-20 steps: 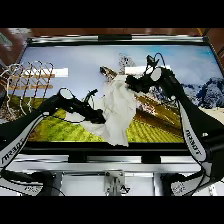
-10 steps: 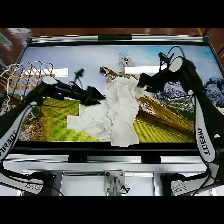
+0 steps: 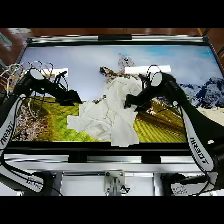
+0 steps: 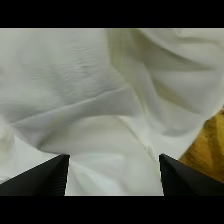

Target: Fold the shirts.

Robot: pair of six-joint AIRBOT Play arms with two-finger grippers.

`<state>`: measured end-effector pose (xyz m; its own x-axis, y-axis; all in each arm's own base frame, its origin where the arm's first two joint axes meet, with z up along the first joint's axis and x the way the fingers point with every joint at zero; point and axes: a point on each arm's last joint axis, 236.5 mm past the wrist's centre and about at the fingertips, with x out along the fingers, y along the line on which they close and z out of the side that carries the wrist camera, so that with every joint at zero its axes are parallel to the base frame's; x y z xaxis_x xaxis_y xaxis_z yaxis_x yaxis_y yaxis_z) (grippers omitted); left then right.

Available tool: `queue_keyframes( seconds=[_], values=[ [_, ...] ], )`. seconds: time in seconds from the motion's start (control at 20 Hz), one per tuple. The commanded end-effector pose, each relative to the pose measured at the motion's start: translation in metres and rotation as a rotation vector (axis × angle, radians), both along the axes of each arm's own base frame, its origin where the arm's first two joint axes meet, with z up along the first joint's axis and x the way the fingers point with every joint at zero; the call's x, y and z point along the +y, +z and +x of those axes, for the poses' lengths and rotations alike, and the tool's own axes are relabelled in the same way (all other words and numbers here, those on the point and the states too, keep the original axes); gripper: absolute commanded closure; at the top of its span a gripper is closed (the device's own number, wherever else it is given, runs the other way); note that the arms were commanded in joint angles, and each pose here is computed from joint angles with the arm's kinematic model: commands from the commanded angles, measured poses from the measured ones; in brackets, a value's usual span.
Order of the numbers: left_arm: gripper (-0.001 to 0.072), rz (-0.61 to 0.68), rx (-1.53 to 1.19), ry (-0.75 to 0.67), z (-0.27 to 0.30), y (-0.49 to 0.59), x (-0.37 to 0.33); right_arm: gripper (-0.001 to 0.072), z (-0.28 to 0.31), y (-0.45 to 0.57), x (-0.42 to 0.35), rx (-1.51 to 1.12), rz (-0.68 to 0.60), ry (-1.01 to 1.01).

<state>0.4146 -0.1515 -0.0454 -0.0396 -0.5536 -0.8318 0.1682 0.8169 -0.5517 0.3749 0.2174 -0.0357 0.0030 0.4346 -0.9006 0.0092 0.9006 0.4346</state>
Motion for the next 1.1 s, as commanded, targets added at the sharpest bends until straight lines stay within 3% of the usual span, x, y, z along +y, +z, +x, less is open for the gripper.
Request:
queue_keyframes(
  seconds=[0.0, 0.2, 0.25, 0.35, 0.4, 0.55, 0.7, 0.85, 1.05],
  values=[
    [-0.0013, 0.053, 0.083, -0.121, -0.023, -0.04, -0.021, 0.0025, -0.001, -0.02, 0.031, 0.003, 0.062, -0.09],
    [-0.0013, 0.057, 0.079, -0.172, -0.029, -0.051, -0.046, 0.0046, -0.009, -0.039, 0.036, 0.044, 0.041, -0.071],
    [0.0036, 0.058, 0.079, -0.169, -0.029, -0.051, -0.047, 0.015, -0.01, -0.044, 0.035, 0.054, 0.033, -0.067],
    [0.0579, 0.058, 0.094, -0.17, -0.032, -0.05, -0.047, 0.0587, -0.006, -0.047, 0.031, 0.031, 0.01, -0.066],
    [0.0651, 0.057, 0.103, -0.177, -0.035, -0.05, -0.046, 0.0632, 0.0, -0.045, 0.028, 0.001, 0.004, -0.066],
    [0.0653, 0.034, 0.203, -0.245, -0.064, -0.042, -0.05, 0.0636, 0.03, -0.023, 0.016, -0.113, -0.019, -0.045],
    [0.0655, -0.169, 0.237, -0.26, -0.088, -0.011, -0.105, 0.0637, 0.076, 0.022, 0.019, -0.278, -0.001, -0.052],
    [0.0655, -0.246, 0.238, -0.33, -0.12, 0.004, -0.157, 0.0637, 0.106, 0.064, 0.026, -0.39, 0.022, -0.056],
    [0.0655, -0.337, 0.185, -0.352, -0.149, 0.014, -0.235, 0.0636, 0.08, 0.054, 0.021, -0.262, -0.011, -0.001]
  ],
)
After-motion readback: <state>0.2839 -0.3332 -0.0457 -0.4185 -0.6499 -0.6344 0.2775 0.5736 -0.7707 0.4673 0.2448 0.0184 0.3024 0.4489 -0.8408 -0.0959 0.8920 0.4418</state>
